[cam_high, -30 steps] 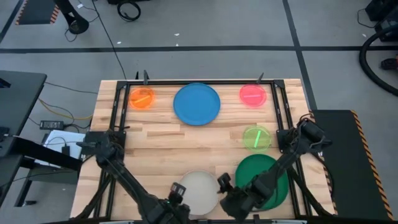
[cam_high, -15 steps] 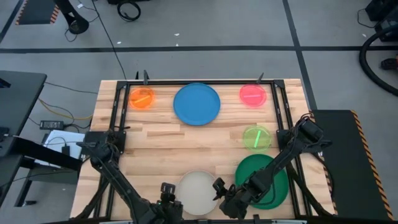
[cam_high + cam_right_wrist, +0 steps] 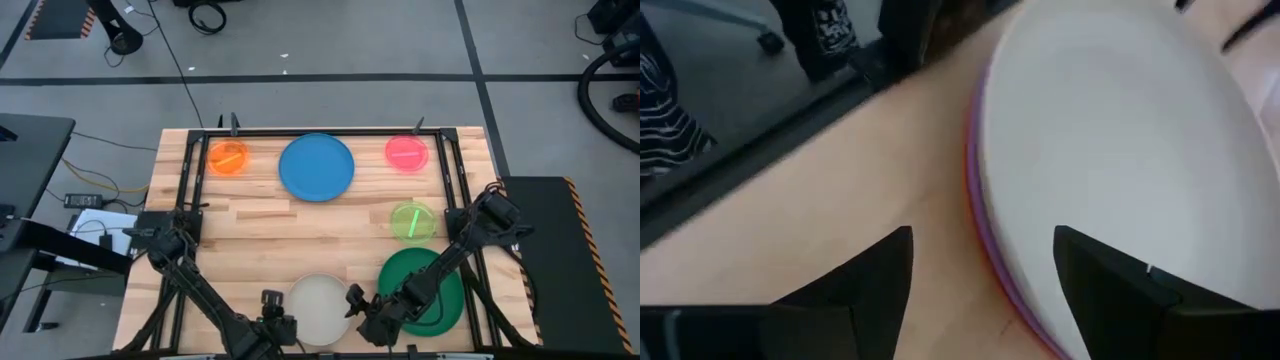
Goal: Stack plastic plates
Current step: Stack the gray plate on top of the purple plate, then stack the stacked plates on top of the dark green plate
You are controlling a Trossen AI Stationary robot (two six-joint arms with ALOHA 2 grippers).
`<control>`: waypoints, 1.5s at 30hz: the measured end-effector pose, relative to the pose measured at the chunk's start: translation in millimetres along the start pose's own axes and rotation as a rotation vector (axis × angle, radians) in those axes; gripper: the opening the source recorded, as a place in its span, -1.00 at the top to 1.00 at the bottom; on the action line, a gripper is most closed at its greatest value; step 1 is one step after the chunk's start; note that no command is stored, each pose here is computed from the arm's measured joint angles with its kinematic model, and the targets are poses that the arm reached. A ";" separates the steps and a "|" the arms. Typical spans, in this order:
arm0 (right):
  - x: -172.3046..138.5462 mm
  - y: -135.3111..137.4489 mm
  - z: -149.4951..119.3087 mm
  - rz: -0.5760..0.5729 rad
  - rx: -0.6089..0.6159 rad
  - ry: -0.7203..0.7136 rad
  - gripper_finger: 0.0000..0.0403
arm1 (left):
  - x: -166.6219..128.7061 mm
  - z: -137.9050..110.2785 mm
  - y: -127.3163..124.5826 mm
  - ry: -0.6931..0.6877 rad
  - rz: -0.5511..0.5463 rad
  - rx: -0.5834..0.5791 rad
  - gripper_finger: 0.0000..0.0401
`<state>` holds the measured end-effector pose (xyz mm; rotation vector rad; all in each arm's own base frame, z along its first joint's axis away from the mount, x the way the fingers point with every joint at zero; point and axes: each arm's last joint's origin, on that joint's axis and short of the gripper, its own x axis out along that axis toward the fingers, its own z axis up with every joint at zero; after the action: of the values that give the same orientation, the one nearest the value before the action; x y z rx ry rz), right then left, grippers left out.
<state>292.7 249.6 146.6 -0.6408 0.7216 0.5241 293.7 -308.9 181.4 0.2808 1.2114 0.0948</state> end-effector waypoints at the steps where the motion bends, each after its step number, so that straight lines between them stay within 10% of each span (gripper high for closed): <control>1: 1.0 -2.1 -2.3 0.001 0.004 0.008 -0.24 | 0.4 0.8 0.5 0.003 -0.008 -0.005 0.18; 26: 4.5 -11.8 -12.2 0.039 -0.106 0.059 -0.13 | -43.7 1.6 48.8 0.052 0.055 -0.156 0.18; 45: 15.7 -16.4 -14.0 0.106 -0.110 0.049 0.48 | -58.5 -2.2 52.1 0.003 0.076 -0.212 0.18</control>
<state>307.2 232.0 132.7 -0.7228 0.7802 0.6512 275.0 -271.4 247.6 0.1412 1.1834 0.2873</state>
